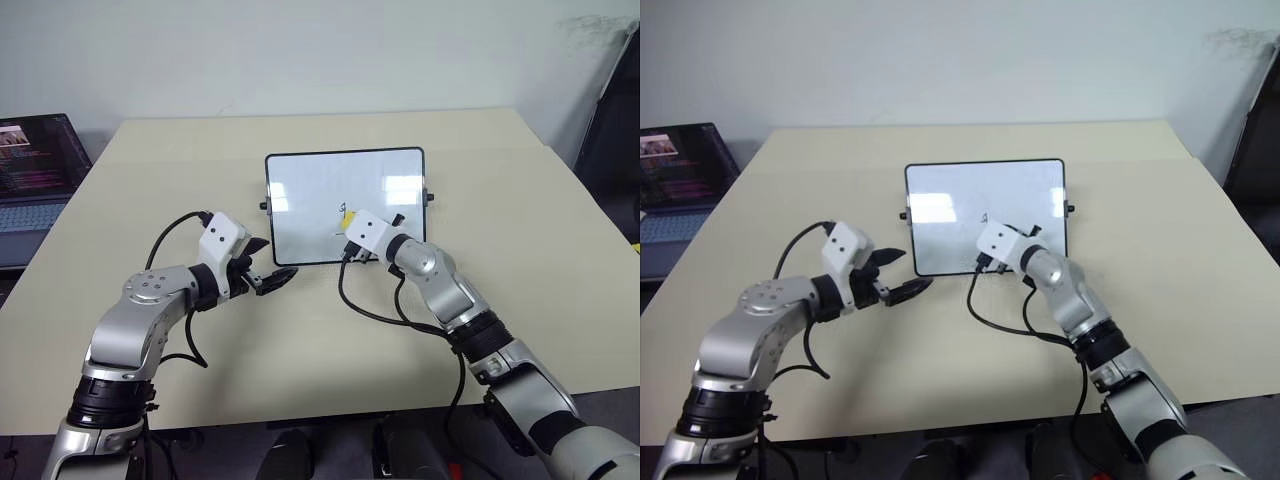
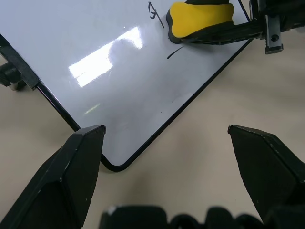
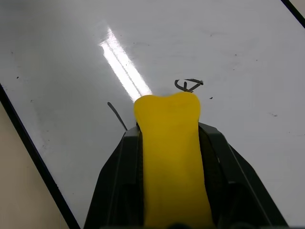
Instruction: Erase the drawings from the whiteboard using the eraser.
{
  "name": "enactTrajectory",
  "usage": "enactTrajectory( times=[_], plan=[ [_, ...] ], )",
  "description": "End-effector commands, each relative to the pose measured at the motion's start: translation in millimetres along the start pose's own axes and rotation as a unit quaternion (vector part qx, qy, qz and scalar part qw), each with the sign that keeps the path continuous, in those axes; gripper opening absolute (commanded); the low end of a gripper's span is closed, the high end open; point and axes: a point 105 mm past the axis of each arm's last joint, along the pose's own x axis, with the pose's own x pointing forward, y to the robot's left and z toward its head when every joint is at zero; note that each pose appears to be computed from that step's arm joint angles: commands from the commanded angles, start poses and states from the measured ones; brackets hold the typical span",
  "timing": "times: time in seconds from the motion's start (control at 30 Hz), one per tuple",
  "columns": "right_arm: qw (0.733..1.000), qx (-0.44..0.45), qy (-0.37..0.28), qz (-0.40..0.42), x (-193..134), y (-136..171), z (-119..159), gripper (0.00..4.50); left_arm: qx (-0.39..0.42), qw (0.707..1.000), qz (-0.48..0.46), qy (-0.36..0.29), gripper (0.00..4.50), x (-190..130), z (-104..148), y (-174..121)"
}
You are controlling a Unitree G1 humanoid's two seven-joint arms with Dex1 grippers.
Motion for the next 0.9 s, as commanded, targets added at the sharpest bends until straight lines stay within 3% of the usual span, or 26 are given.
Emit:
enactTrajectory(
  times=[0.03,0.33,0.6,0.9],
  plan=[
    [0.998,0.013,0.001,-0.061,-0.2,-34.4,3.1,1.19,0.016,1.000,-0.002,-0.013,4.50,-2.3,10.6,-0.2],
    [0.999,0.006,-0.018,-0.050,14.2,-31.6,21.4,1.18,0.015,1.000,-0.003,-0.013,4.50,-1.9,9.4,-1.7],
    [0.999,-0.023,0.032,0.012,11.6,-4.8,-9.7,1.18,0.013,1.000,0.000,-0.013,4.50,-3.5,8.3,-2.5],
    [0.997,-0.044,0.042,0.053,8.1,7.8,-15.2,1.18,0.013,1.000,-0.001,-0.014,4.50,-2.7,8.6,-2.9]
  ],
)
